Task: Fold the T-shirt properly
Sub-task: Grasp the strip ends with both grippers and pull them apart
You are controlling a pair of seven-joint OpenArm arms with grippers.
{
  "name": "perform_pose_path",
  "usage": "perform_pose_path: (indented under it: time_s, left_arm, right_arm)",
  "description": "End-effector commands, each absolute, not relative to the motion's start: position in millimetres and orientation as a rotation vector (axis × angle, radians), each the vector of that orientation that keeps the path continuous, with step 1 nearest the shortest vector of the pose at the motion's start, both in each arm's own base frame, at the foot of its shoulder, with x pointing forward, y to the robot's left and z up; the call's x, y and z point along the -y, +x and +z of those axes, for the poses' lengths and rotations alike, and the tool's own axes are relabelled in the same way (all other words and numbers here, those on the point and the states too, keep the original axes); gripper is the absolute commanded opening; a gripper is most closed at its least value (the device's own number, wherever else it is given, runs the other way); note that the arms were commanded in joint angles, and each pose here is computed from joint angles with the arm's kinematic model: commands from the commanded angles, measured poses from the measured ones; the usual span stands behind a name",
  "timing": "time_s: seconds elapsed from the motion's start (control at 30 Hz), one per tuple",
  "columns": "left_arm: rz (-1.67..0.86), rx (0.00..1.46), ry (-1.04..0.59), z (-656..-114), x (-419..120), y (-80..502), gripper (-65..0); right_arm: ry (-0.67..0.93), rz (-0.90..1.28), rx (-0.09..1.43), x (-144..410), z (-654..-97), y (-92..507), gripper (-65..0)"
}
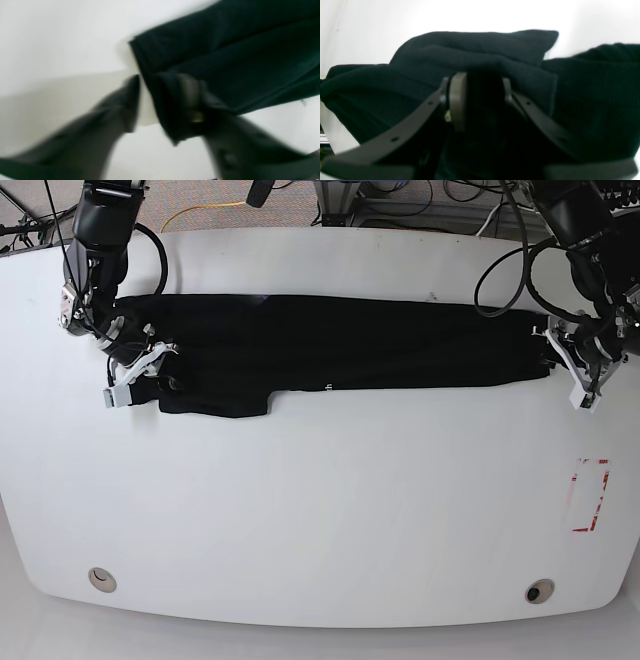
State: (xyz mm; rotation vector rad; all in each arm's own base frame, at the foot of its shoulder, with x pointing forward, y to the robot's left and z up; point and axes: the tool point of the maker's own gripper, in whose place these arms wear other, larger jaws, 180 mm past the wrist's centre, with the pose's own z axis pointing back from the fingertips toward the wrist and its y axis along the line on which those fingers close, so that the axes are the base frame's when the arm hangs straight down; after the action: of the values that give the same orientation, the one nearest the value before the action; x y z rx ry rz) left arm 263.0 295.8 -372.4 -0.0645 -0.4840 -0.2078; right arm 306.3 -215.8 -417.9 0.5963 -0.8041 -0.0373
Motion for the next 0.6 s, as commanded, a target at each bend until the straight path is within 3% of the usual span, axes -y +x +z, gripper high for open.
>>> perform_pose_path:
  time_s: [0.0,0.33,0.57]
  left_arm:
    - [-0.217,0.534,-0.041,-357,-301,274,-27.1]
    - [-0.223,0.575,-0.034,-334,-300,300,-27.1]
    - [-0.247,0.699,-0.178,-314,-272,319,-27.1]
  right_arm:
    - [0.552,-0.019,0.751,223,-425,301,-46.0]
    - [0.552,0.002,0.774,221,-416,305,-45.7]
    - [0.528,0.072,0.773,216,-404,298,-45.5]
